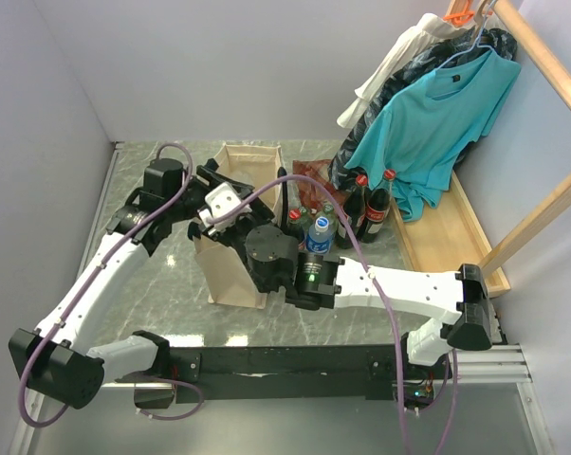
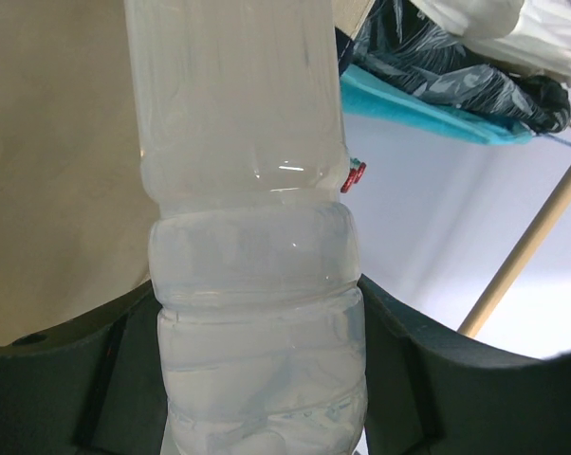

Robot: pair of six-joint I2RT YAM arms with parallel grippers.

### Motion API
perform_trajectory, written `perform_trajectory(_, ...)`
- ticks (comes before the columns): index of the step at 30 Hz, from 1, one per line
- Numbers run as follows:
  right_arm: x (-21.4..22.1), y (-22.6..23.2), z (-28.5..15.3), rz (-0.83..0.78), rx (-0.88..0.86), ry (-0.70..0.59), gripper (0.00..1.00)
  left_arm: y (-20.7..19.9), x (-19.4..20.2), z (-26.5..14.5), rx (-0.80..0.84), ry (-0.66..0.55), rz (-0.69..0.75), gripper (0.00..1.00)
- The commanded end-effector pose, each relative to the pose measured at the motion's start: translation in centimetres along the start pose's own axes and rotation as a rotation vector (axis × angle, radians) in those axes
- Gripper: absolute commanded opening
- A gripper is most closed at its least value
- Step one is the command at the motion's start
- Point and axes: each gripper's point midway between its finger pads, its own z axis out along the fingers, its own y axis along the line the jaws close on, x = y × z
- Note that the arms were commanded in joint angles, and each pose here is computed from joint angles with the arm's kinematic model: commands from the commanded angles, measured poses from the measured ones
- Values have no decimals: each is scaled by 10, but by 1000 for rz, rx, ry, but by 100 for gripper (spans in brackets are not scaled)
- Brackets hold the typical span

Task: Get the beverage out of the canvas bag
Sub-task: Take out the drink from the canvas bag.

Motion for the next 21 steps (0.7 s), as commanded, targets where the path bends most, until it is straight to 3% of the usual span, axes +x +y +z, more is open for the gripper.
perform_trajectory(1, -3, 1, -1, 57, -25, 70, 66, -63, 8, -27, 177, -23, 21, 1)
perform_trajectory(13, -65, -12, -13, 218, -153, 156, 65, -59, 2, -13, 148, -5, -143, 1)
perform_trajectory(21, -55, -16, -22, 248, -171, 260, 65, -52, -2, -4, 138, 10, -261, 1)
